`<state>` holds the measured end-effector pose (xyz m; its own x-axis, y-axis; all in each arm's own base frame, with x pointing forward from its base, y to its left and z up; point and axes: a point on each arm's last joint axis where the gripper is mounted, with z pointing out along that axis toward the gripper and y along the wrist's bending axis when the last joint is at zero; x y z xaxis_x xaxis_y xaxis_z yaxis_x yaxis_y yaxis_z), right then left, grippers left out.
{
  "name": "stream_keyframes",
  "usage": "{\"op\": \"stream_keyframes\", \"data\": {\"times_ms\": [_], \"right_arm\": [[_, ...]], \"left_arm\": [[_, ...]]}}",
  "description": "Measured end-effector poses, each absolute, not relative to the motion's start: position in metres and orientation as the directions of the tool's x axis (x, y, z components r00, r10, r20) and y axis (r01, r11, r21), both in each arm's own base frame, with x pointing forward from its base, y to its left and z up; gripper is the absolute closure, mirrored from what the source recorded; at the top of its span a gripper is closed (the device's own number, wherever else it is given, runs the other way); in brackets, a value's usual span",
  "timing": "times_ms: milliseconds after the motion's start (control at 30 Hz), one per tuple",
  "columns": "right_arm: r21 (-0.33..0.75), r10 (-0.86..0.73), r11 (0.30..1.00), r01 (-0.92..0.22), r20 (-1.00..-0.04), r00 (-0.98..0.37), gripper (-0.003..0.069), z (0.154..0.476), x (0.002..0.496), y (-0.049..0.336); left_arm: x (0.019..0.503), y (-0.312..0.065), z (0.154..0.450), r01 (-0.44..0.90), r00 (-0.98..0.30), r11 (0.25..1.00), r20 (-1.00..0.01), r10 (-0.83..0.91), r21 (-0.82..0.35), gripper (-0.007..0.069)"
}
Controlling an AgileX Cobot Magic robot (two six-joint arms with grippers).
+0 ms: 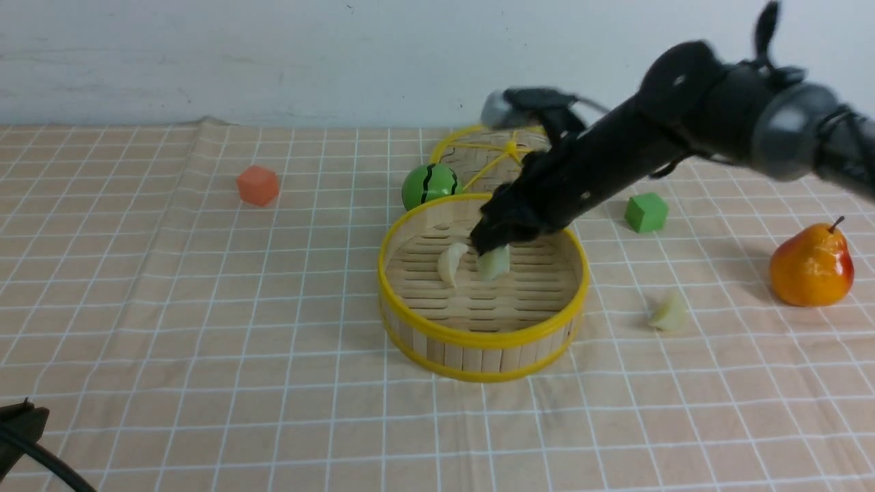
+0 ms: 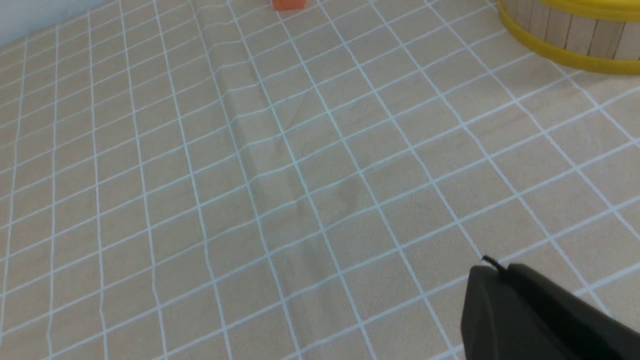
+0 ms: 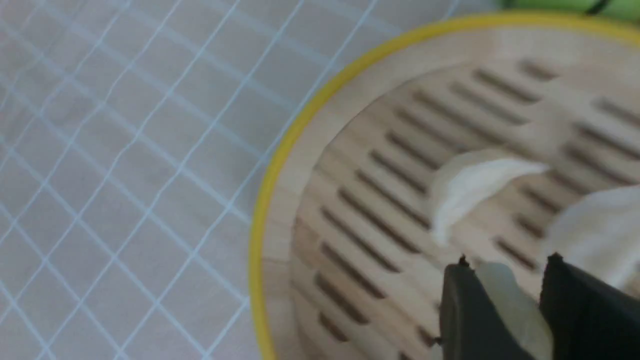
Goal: Put the dumplings into the steamer on the table with the brown tablecloth.
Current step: 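Place the dumpling in the bamboo steamer basket with the right gripper, then reach for and grasp a dumpling lying on the table beside the steamer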
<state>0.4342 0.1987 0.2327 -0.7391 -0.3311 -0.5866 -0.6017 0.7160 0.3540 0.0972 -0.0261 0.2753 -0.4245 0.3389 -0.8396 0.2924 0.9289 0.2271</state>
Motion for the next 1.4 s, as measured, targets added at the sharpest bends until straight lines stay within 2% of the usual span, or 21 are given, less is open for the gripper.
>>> {"op": "stream_keyframes", "data": {"times_ms": [67, 133, 267, 367, 533, 567, 600, 633, 800, 867, 933, 1067, 1133, 1200, 1400], "right_arm": [[0.314, -0.404, 0.706, -0.635, -0.558, -0.725, 0.0465, 0.209, 0.428, 0.219], [0.281, -0.441, 0.7, -0.657, -0.554, -0.706, 0.0465, 0.202, 0.426, 0.227], [0.228, -0.484, 0.692, -0.685, -0.557, -0.675, 0.0465, 0.198, 0.424, 0.233], [0.202, -0.502, 0.688, -0.697, -0.561, -0.658, 0.0433, 0.197, 0.423, 0.236], [0.18, -0.507, 0.689, -0.702, -0.572, -0.645, 0.0216, 0.199, 0.425, 0.236], [0.181, -0.507, 0.689, -0.702, -0.572, -0.645, 0.0209, 0.199, 0.425, 0.237], [0.178, -0.513, 0.687, -0.705, -0.568, -0.643, 0.0163, 0.202, 0.425, 0.236], [0.183, -0.512, 0.689, -0.702, -0.562, -0.649, 0.0148, 0.206, 0.424, 0.236], [0.229, -0.417, 0.741, -0.631, -0.58, -0.7, 0.0146, 0.246, 0.421, 0.228], [0.213, -0.369, 0.78, -0.588, -0.603, -0.707, 0.0181, 0.277, 0.418, 0.21], [0.233, -0.295, 0.835, -0.499, -0.576, -0.762, 0.0216, 0.291, 0.42, 0.182], [0.274, -0.159, 0.91, -0.312, -0.464, -0.871, 0.0248, 0.274, 0.425, 0.128], [0.293, -0.076, 0.937, -0.19, -0.362, -0.929, 0.0253, 0.247, 0.42, 0.091], [0.298, -0.027, 0.947, -0.122, -0.303, -0.952, 0.0253, 0.227, 0.409, 0.073], [0.296, 0.085, 0.955, -0.016, -0.324, -0.942, 0.0252, 0.201, 0.396, 0.049]], "left_arm": [[0.097, -0.026, 0.275, 0.291, -0.43, 0.93, -0.837, 0.338, 0.225, 0.0611], [0.097, -0.026, 0.274, 0.289, -0.436, 0.931, -0.835, 0.337, 0.225, 0.0609], [0.097, -0.026, 0.274, 0.289, -0.438, 0.931, -0.834, 0.336, 0.223, 0.0608], [0.097, -0.026, 0.274, 0.289, -0.438, 0.931, -0.834, 0.336, 0.223, 0.0606], [0.097, -0.026, 0.274, 0.291, -0.436, 0.931, -0.836, 0.334, 0.22, 0.0605], [0.097, -0.026, 0.274, 0.291, -0.436, 0.931, -0.836, 0.334, 0.22, 0.0605], [0.097, -0.026, 0.274, 0.291, -0.436, 0.931, -0.836, 0.333, 0.219, 0.0605], [0.097, -0.026, 0.274, 0.291, -0.436, 0.931, -0.836, 0.333, 0.219, 0.0605], [0.097, -0.026, 0.274, 0.291, -0.437, 0.931, -0.836, 0.333, 0.219, 0.06], [0.097, -0.026, 0.274, 0.289, -0.438, 0.932, -0.836, 0.33, 0.217, 0.0597], [0.097, -0.026, 0.274, 0.285, -0.441, 0.935, -0.838, 0.322, 0.209, 0.0597], [0.097, -0.026, 0.274, 0.282, -0.442, 0.938, -0.84, 0.315, 0.203, 0.0594], [0.097, -0.026, 0.274, 0.281, -0.443, 0.939, -0.841, 0.311, 0.199, 0.0588], [0.097, -0.026, 0.275, 0.283, -0.439, 0.939, -0.844, 0.308, 0.196, 0.0587], [0.098, -0.029, 0.277, 0.299, -0.405, 0.936, -0.863, 0.301, 0.185, 0.0587]]}}
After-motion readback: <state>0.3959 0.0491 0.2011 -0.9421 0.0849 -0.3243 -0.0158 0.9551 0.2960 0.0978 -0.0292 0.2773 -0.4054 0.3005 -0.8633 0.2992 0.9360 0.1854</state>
